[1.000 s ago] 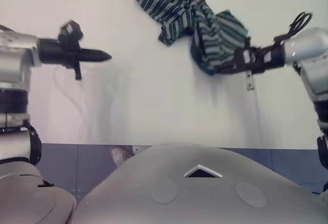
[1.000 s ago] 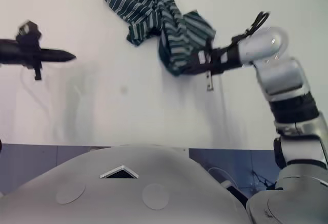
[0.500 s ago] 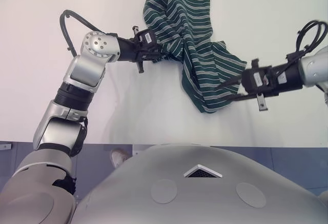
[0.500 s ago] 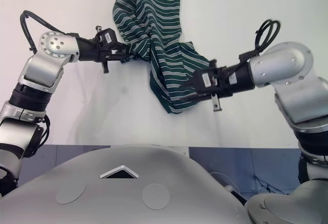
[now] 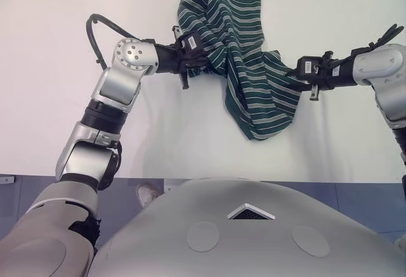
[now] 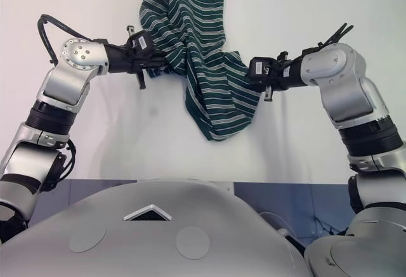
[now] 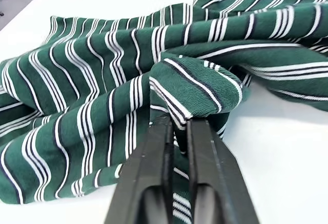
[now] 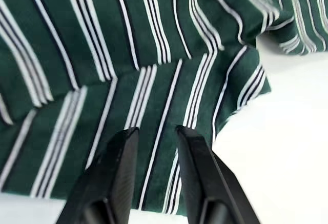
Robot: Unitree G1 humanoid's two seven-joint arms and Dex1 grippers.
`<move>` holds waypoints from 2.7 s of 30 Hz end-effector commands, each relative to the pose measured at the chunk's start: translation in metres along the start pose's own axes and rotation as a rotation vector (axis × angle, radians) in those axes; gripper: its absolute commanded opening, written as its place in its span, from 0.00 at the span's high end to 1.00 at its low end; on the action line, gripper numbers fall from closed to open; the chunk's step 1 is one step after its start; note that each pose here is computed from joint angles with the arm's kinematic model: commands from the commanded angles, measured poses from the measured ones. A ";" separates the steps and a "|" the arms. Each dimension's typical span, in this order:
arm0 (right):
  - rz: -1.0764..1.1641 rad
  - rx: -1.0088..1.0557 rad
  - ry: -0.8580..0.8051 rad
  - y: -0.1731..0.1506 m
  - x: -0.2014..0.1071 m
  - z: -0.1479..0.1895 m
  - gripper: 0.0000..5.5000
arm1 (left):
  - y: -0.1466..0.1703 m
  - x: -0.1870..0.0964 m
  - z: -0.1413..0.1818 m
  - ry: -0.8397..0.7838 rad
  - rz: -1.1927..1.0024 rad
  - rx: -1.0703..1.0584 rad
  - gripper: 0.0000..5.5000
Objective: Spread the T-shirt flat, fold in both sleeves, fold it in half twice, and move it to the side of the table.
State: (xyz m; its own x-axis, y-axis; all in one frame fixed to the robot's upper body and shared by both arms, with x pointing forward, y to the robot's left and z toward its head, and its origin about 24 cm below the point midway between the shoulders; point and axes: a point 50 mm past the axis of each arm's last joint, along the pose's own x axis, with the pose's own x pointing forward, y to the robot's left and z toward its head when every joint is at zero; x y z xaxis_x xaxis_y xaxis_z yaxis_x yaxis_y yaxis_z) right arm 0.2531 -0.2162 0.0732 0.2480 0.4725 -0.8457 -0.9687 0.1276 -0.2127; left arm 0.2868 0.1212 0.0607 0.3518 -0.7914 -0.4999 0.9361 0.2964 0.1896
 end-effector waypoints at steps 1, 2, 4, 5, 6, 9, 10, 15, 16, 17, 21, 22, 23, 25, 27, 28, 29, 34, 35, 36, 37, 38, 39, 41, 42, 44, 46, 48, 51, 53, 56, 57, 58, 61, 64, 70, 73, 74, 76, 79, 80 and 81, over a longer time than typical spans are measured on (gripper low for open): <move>-0.027 -0.020 0.096 -0.005 0.008 -0.012 0.76 | 0.004 -0.010 -0.001 0.026 -0.004 0.054 1.00; -0.019 -0.013 0.134 -0.003 0.008 -0.019 0.76 | 0.003 -0.025 -0.008 0.070 -0.015 0.096 1.00; -0.003 0.014 0.188 0.003 0.006 -0.032 0.76 | 0.003 -0.062 -0.018 0.173 -0.024 0.162 1.00; 0.004 0.029 0.212 0.007 0.004 -0.038 0.76 | 0.004 -0.082 -0.022 0.226 -0.025 0.174 1.00; 0.009 0.041 0.233 0.010 0.002 -0.043 0.76 | 0.003 -0.098 -0.024 0.271 -0.034 0.178 1.00; 0.021 0.078 0.274 0.019 -0.005 -0.055 0.76 | -0.006 -0.129 -0.032 0.391 -0.073 0.164 1.00; 0.021 0.090 0.278 0.021 -0.007 -0.056 0.76 | -0.011 -0.133 -0.037 0.428 -0.082 0.154 1.00; 0.020 0.107 0.242 0.025 -0.008 -0.051 0.76 | -0.020 -0.126 -0.058 0.486 -0.015 0.140 1.00; 0.021 0.114 0.212 0.026 -0.008 -0.046 0.76 | -0.025 -0.125 -0.061 0.490 -0.029 0.113 0.98; 0.024 0.119 0.187 0.026 -0.009 -0.043 0.76 | -0.029 -0.127 -0.065 0.505 -0.034 0.088 0.94; 0.065 0.112 0.142 0.034 -0.022 -0.035 0.76 | -0.033 -0.157 -0.065 0.565 -0.146 -0.035 0.90; 0.089 0.104 0.139 0.038 -0.028 -0.035 0.76 | -0.022 -0.164 -0.055 0.521 -0.118 -0.046 0.90; 0.092 0.095 0.127 0.039 -0.034 -0.032 0.76 | -0.006 -0.165 -0.040 0.433 -0.058 -0.046 0.90; -0.056 0.108 -0.009 0.012 -0.047 -0.012 0.76 | 0.026 -0.142 -0.009 0.175 0.071 -0.066 0.90; -0.241 0.115 -0.145 -0.028 -0.053 0.009 0.76 | 0.041 -0.108 0.004 0.036 0.108 -0.081 0.96; -0.328 0.128 -0.196 -0.049 -0.049 0.019 0.76 | 0.048 -0.086 0.005 0.012 0.132 -0.085 0.99; -0.393 0.146 -0.222 -0.066 -0.040 0.026 0.76 | 0.055 -0.062 0.004 0.009 0.162 -0.084 1.00; -0.511 0.266 -0.178 -0.106 0.037 0.047 0.76 | 0.070 0.027 -0.011 0.244 0.283 0.030 1.00; -0.507 0.293 -0.160 -0.106 0.053 0.049 0.76 | 0.069 0.032 -0.018 0.284 0.296 0.033 1.00; -0.498 0.317 -0.146 -0.105 0.064 0.050 0.76 | 0.067 0.034 -0.026 0.325 0.303 0.025 1.00; -0.478 0.322 -0.116 -0.101 0.074 0.049 0.76 | 0.065 0.032 -0.035 0.373 0.280 0.050 1.00; -0.449 0.317 -0.078 -0.096 0.081 0.043 0.76 | 0.062 0.028 -0.042 0.392 0.247 0.040 1.00; -0.412 0.305 -0.025 -0.088 0.087 0.032 0.76 | 0.059 0.024 -0.050 0.404 0.210 0.017 1.00; -0.343 0.274 0.055 -0.074 0.090 0.010 0.76 | 0.054 0.015 -0.062 0.409 0.168 -0.034 1.00; -0.318 0.262 0.071 -0.069 0.088 0.002 0.76 | 0.052 0.010 -0.068 0.410 0.162 -0.059 1.00; -0.303 0.272 0.067 -0.065 0.080 -0.008 0.76 | 0.047 -0.001 -0.078 0.399 0.171 -0.122 1.00; -0.311 0.284 0.073 -0.063 0.075 -0.013 0.76 | 0.042 -0.003 -0.081 0.378 0.180 -0.169 1.00; -0.316 0.266 0.082 -0.062 0.073 -0.012 0.76 | 0.038 -0.002 -0.080 0.366 0.187 -0.190 1.00; -0.286 0.228 0.066 -0.060 0.068 -0.002 0.76 | 0.034 -0.004 -0.077 0.363 0.187 -0.202 1.00; -0.220 0.195 0.091 -0.051 0.066 -0.003 0.76 | 0.031 -0.009 -0.078 0.378 0.191 -0.206 1.00; -0.179 0.157 0.123 -0.041 0.057 -0.006 0.76 | 0.029 -0.017 -0.077 0.388 0.208 -0.220 1.00; -0.218 0.171 0.116 -0.045 0.055 -0.006 0.76 | 0.028 -0.018 -0.075 0.382 0.213 -0.226 1.00; -0.275 0.191 0.109 -0.052 0.055 -0.006 0.76 | 0.030 -0.017 -0.073 0.372 0.226 -0.234 1.00; -0.411 0.287 0.058 -0.074 0.067 -0.001 0.76 | 0.042 -0.010 -0.063 0.330 0.284 -0.276 1.00; -0.484 0.303 0.051 -0.086 0.084 0.009 0.76 | 0.062 -0.006 -0.058 0.317 0.371 -0.324 1.00; -0.773 0.235 -0.092 -0.118 0.074 0.044 0.76 | 0.105 -0.019 -0.018 0.008 0.600 -0.309 1.00; -0.901 0.203 -0.317 -0.131 0.054 0.067 0.76 | 0.099 -0.065 -0.026 -0.096 0.520 -0.427 0.91; -0.923 0.197 -0.387 -0.130 0.048 0.070 0.76 | 0.089 -0.083 -0.033 -0.086 0.477 -0.463 0.87; -0.952 0.212 -0.485 -0.121 0.037 0.067 0.76 | 0.059 -0.118 -0.048 -0.039 0.396 -0.573 0.81; -1.015 0.266 -0.528 -0.098 0.022 0.057 0.76 | 0.014 -0.155 -0.059 0.047 0.273 -0.671 0.75; -1.020 0.282 -0.505 -0.090 0.022 0.052 0.76 | 0.007 -0.163 -0.064 0.088 0.273 -0.691 0.75; -1.013 0.294 -0.486 -0.084 0.024 0.049 0.76 | 0.002 -0.168 -0.069 0.121 0.279 -0.710 0.75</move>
State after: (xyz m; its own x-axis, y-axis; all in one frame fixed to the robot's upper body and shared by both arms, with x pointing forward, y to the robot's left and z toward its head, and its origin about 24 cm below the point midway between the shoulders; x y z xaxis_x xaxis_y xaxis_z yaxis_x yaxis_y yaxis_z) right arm 0.3515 -0.1624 0.0970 0.9340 0.3549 -0.0406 -0.3244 0.7949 -0.5127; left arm 0.2418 0.2812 0.0814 0.5522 -0.6141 -0.5639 0.5872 0.7666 -0.2598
